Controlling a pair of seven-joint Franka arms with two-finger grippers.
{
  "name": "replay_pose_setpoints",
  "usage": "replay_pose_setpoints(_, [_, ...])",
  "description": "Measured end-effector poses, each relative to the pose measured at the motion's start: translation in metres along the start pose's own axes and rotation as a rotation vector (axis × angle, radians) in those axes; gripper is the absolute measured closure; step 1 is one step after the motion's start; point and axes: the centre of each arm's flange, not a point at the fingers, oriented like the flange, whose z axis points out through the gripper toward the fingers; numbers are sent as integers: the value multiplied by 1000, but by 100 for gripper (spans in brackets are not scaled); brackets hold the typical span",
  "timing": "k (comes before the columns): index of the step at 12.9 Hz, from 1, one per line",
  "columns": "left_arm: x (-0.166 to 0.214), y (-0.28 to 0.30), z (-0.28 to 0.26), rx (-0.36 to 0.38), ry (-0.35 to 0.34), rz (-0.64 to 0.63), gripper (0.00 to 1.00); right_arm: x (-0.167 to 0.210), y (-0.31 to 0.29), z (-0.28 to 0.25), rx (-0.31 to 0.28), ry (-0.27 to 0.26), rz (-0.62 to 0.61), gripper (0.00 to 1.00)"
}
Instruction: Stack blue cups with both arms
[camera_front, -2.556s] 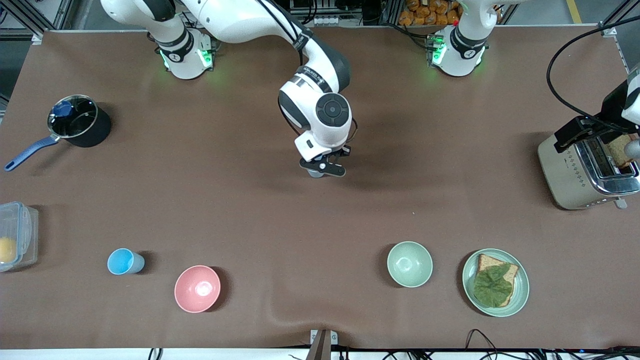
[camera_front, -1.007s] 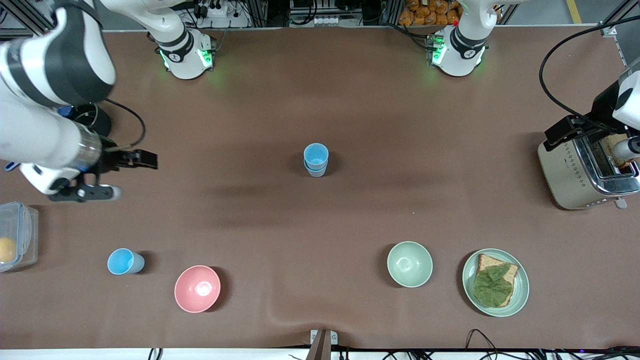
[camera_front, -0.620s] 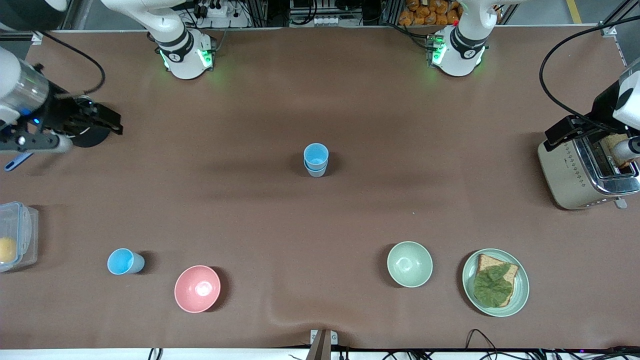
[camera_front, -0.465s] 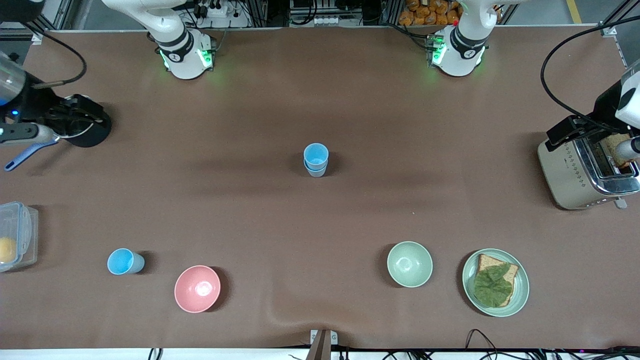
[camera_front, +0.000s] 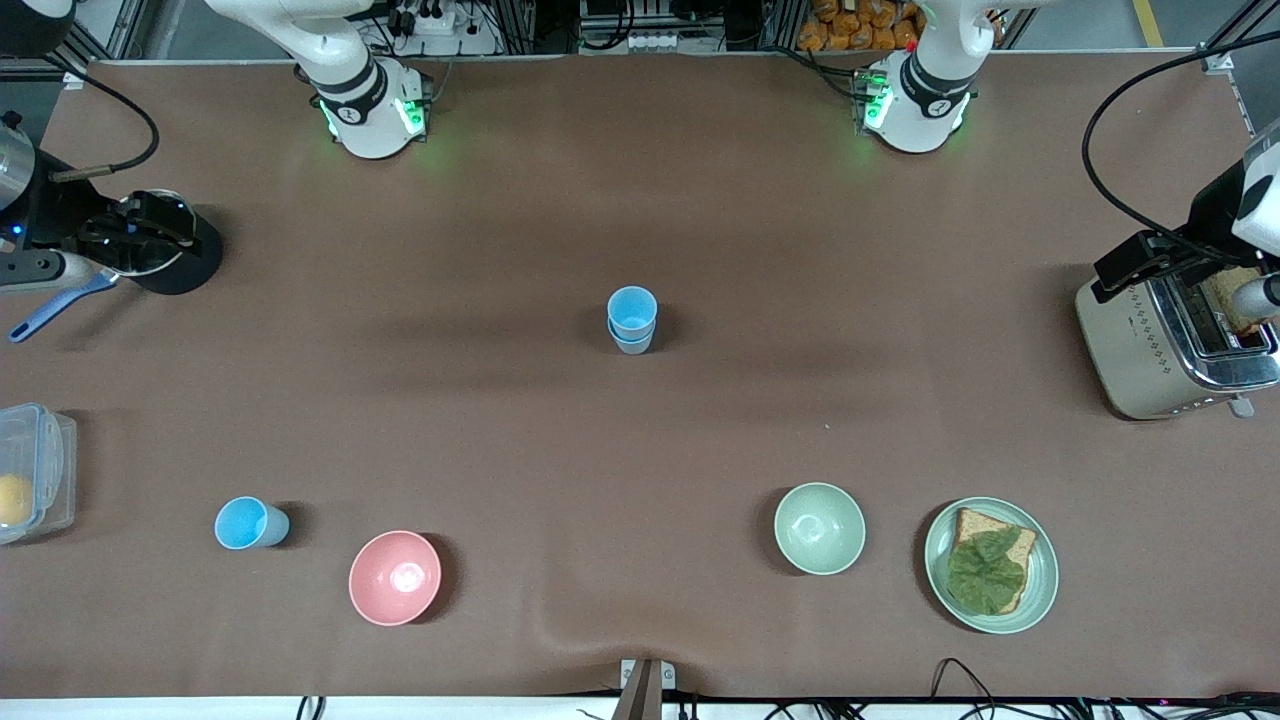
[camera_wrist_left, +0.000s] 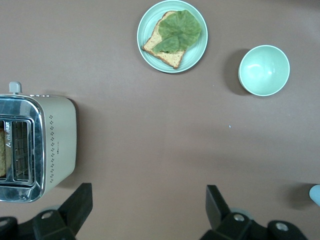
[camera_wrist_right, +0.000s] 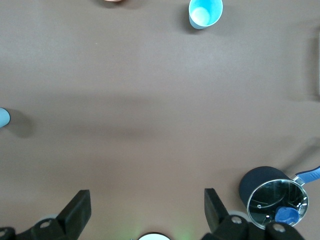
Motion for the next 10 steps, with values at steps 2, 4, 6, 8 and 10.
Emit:
replay_pose_setpoints(2, [-1,4,1,0,-1,6,0,0,0,0,0,-4,-2,0])
replay_pose_setpoints(4, [-1,4,1,0,-1,7,0,-2,1,2,1,-22,-2,0])
replay_pose_setpoints(6, [-1,5,1,0,-2,10,0,-3,3,2,2,-26,0,0])
replay_pose_setpoints(8, [-2,10,1,-1,-2,17,0,-3,3,2,2,-28,0,0])
replay_pose_setpoints(10, [-4,17,0,-2,-3,30,0,-3,3,3,2,-30,0,0])
